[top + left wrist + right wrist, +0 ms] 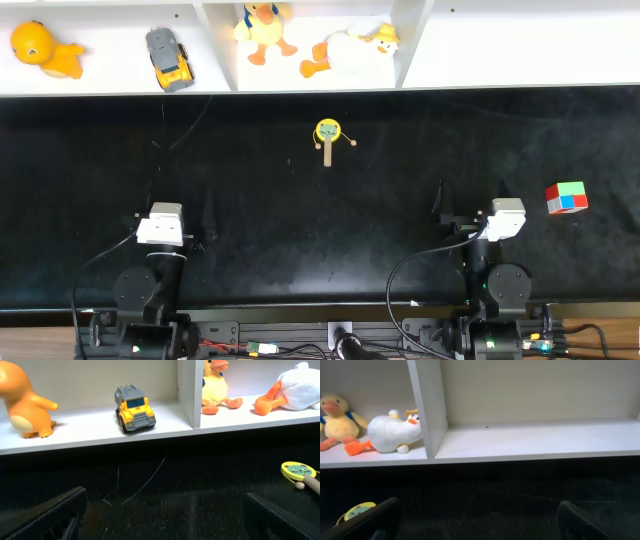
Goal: Store Toys
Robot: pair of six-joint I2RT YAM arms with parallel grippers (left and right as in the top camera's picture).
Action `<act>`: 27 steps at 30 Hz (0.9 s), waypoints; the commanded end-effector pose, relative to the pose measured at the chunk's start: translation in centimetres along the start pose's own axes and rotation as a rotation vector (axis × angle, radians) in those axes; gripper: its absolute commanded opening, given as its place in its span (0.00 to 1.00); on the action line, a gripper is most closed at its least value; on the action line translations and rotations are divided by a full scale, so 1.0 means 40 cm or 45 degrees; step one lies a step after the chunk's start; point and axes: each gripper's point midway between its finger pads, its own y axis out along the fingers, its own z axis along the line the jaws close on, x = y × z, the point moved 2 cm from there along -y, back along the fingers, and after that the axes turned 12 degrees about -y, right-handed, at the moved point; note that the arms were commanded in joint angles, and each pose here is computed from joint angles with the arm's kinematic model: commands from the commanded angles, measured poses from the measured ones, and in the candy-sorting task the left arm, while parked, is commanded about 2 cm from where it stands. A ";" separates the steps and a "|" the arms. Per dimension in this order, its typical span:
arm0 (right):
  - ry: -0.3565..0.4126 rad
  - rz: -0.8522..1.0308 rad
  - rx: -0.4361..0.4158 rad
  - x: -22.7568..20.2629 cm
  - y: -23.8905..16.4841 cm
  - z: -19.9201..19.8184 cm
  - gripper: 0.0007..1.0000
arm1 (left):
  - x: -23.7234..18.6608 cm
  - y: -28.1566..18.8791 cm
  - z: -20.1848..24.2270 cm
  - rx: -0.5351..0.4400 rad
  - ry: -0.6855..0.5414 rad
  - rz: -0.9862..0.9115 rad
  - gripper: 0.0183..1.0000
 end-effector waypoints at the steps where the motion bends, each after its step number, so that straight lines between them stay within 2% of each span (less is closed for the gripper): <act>1: 0.000 -0.001 0.008 -0.008 0.001 0.003 0.99 | 0.000 0.000 0.007 0.019 0.015 -0.009 1.00; 10: 0.000 -0.002 0.008 -0.007 0.001 0.003 1.00 | 0.000 0.000 0.007 0.019 0.015 -0.009 1.00; 14: -0.053 0.001 -0.029 -0.008 0.001 -0.007 1.00 | 0.000 0.000 0.007 0.019 0.016 -0.009 1.00; 15: -0.051 0.008 -0.092 -0.008 0.000 -0.025 0.99 | 0.000 0.000 0.007 0.019 0.015 -0.009 1.00; 17: -0.015 0.008 -0.148 -0.007 -0.002 -0.040 1.00 | 0.000 0.000 0.007 0.019 0.016 -0.009 1.00; 19: 0.103 0.032 -0.221 -0.012 -0.004 -0.054 1.00 | 0.000 0.000 0.007 0.019 0.016 -0.009 1.00; 22: 0.221 0.131 -0.247 -0.026 -0.002 -0.044 1.00 | 0.000 0.000 0.007 0.019 0.015 -0.009 1.00; 27: 0.277 0.381 -0.237 -0.016 0.000 0.007 1.00 | 0.000 0.000 0.007 0.019 0.016 -0.009 1.00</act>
